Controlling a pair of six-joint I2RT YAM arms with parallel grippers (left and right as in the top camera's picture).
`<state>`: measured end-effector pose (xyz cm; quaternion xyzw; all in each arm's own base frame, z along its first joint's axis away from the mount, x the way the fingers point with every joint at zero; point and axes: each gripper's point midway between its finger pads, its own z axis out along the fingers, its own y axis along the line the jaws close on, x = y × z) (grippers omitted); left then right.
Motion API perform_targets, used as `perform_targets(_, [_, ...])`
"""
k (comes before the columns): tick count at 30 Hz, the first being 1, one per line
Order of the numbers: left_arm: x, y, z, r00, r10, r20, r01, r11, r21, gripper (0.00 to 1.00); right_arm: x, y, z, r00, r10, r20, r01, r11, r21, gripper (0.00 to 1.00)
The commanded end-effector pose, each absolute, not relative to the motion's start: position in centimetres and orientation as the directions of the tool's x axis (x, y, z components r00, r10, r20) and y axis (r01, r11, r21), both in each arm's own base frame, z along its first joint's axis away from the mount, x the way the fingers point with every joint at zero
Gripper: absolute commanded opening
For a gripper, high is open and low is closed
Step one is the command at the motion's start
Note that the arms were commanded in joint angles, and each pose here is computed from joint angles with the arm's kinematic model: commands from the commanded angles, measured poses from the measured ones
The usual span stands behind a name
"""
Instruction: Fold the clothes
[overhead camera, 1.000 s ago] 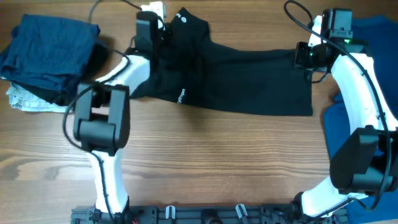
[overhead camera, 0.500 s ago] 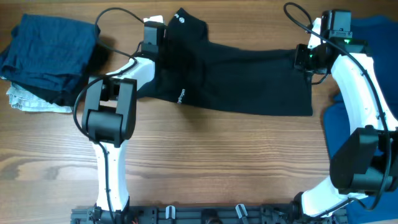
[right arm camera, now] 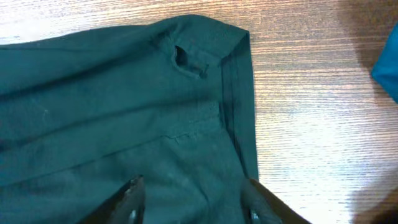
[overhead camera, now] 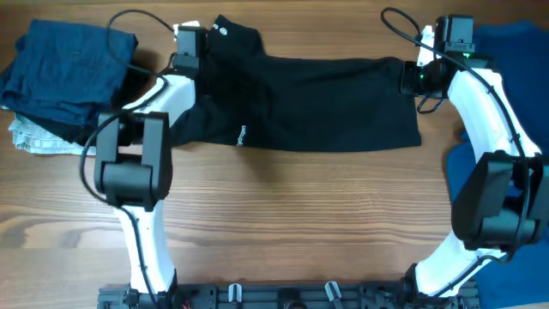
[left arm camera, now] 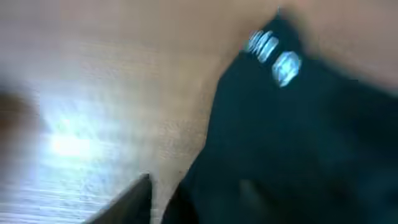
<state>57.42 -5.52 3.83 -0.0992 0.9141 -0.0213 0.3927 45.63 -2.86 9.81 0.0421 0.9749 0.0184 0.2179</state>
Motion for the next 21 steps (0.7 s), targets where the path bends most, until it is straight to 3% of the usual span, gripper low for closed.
perform_targets(1, [58.5,-6.6,17.0,-0.487,-0.225,-0.844,-0.056,0.972,-0.227,0.59,46.3,-2.7,10.3,-0.888,0.126,-0.442,0.096,0.991,0.089,0.54])
perform_targets(3, [58.9,-6.5,18.3,-0.465,-0.229,-0.855,-0.050,0.971,-0.233,0.61,47.0,-2.2,10.7,-0.872,0.157,-0.464,0.107,0.985,0.132,0.54])
perform_targets(8, [60.2,-6.5,14.1,-0.496,-0.234,-0.836,-0.046,0.969,-0.244,0.71,49.8,-2.0,10.3,-0.828,0.157,-0.538,0.088,0.984,0.152,0.60])
perform_targets(15, [63.7,-7.4,8.6,-0.489,-0.237,-0.840,0.003,0.962,-0.274,0.73,52.9,-2.2,6.2,-0.805,0.152,-0.574,0.081,0.986,0.148,0.61])
perform_targets(21, [65.9,-9.1,7.0,-0.500,-0.236,-0.833,0.083,0.945,-0.317,0.75,54.4,-3.0,5.5,-0.773,0.139,-0.619,0.092,0.990,0.108,0.61])
